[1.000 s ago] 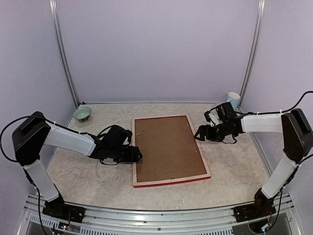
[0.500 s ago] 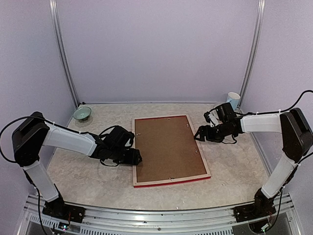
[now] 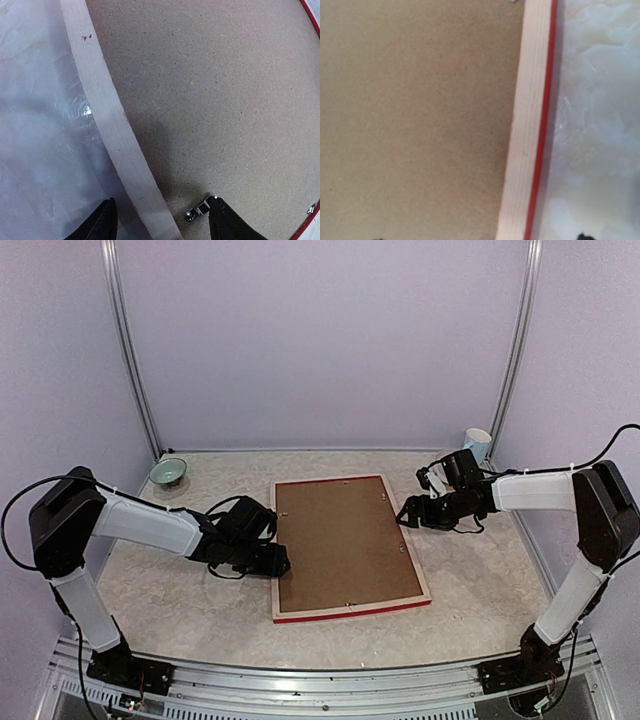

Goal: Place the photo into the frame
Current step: Press the fastener onto the backboard.

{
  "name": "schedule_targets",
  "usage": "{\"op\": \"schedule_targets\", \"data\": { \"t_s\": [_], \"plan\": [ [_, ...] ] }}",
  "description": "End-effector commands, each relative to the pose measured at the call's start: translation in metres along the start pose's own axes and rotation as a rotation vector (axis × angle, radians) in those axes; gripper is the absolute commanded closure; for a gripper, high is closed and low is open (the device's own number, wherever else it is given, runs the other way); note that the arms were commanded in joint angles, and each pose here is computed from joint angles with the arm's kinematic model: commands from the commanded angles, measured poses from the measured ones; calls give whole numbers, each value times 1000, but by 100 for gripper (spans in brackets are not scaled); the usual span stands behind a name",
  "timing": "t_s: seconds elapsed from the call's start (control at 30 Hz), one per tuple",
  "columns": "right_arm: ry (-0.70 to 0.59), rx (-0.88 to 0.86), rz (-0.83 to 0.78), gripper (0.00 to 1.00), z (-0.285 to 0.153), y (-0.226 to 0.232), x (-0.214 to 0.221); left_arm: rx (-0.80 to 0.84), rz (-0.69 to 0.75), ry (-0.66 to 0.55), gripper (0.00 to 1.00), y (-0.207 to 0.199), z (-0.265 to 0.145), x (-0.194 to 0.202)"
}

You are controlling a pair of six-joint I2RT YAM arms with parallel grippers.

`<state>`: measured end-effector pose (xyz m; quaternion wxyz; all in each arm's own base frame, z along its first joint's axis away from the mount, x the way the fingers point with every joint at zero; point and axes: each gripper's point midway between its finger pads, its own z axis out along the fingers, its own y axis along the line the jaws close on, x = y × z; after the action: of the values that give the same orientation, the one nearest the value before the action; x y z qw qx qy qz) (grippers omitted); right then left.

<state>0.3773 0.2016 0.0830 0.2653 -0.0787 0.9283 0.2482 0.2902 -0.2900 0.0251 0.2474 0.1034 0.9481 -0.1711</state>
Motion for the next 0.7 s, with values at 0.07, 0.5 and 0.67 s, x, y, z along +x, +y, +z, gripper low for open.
{"op": "schedule_targets", "data": {
  "t_s": [0.07, 0.5, 0.67],
  "plan": [
    [-1, -2, 9, 17, 0, -5, 2, -19, 30, 31, 40, -1, 6, 5],
    [-3, -4, 9, 18, 0, -5, 2, -46, 56, 76, 46, 1, 9, 16],
    [-5, -5, 8, 18, 0, -4, 1, -64, 84, 98, 48, 0, 9, 19]
  ]
}}
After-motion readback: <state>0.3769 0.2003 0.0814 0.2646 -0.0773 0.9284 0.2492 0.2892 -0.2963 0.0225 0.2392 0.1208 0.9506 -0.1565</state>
